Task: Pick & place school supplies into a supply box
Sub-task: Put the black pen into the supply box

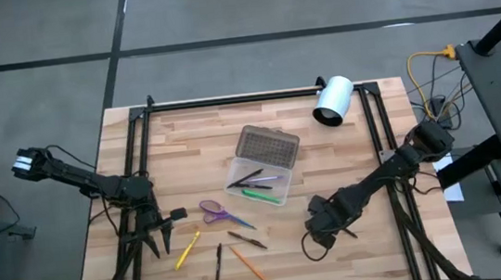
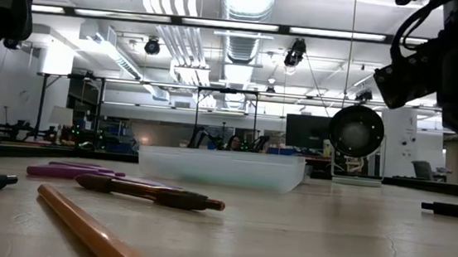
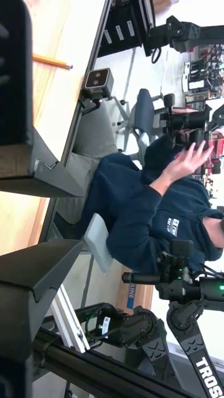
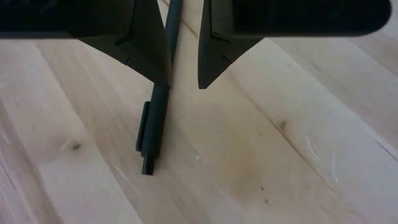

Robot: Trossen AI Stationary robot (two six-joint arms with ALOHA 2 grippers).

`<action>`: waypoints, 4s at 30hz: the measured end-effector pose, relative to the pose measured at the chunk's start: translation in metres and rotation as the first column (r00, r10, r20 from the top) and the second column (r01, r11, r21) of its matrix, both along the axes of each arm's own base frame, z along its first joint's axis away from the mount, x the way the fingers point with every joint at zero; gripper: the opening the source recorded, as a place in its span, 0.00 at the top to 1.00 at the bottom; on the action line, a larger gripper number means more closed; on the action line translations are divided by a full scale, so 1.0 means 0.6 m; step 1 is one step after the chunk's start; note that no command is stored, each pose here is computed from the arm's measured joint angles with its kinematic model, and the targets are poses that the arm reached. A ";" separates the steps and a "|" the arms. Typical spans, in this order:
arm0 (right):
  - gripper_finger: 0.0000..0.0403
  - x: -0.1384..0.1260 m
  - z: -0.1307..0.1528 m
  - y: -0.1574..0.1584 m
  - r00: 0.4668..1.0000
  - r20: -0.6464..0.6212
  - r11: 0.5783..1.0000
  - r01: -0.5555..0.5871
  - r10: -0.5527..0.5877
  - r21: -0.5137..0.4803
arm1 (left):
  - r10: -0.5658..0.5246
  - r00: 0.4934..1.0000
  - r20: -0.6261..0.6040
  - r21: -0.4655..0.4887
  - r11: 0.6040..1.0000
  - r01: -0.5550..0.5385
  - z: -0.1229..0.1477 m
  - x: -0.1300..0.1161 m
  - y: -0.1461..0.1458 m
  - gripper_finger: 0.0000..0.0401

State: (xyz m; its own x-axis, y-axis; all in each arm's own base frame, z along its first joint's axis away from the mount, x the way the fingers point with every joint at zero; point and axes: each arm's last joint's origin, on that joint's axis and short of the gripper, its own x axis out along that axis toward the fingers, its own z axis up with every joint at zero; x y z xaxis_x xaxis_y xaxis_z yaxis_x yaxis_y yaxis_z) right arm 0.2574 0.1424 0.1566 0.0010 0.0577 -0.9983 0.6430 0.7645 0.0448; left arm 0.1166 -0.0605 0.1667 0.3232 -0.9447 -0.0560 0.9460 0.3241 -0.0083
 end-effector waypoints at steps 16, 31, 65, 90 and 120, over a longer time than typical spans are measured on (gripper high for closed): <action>0.83 -0.010 -0.016 -0.006 1.000 -0.004 1.000 -0.015 0.015 -0.003 | 0.000 1.000 0.000 0.000 1.000 0.000 0.000 0.000 0.000 0.74; 0.83 -0.021 -0.035 -0.012 1.000 -0.010 1.000 0.014 -0.014 -0.015 | 0.000 1.000 0.000 0.000 1.000 0.000 0.000 0.000 0.000 0.74; 0.95 -0.019 -0.047 -0.012 1.000 -0.025 1.000 -0.004 0.004 -0.005 | 0.000 1.000 -0.001 0.000 1.000 0.000 0.000 0.000 0.000 0.74; 0.97 0.025 0.022 -0.008 0.984 0.001 0.941 -0.168 0.176 -0.292 | 0.000 1.000 -0.002 0.000 1.000 0.000 -0.001 0.000 0.000 0.74; 0.97 0.163 0.081 -0.040 0.895 -0.021 0.647 -0.339 0.446 -0.683 | 0.000 1.000 -0.006 0.002 1.000 0.000 -0.003 -0.001 0.000 0.74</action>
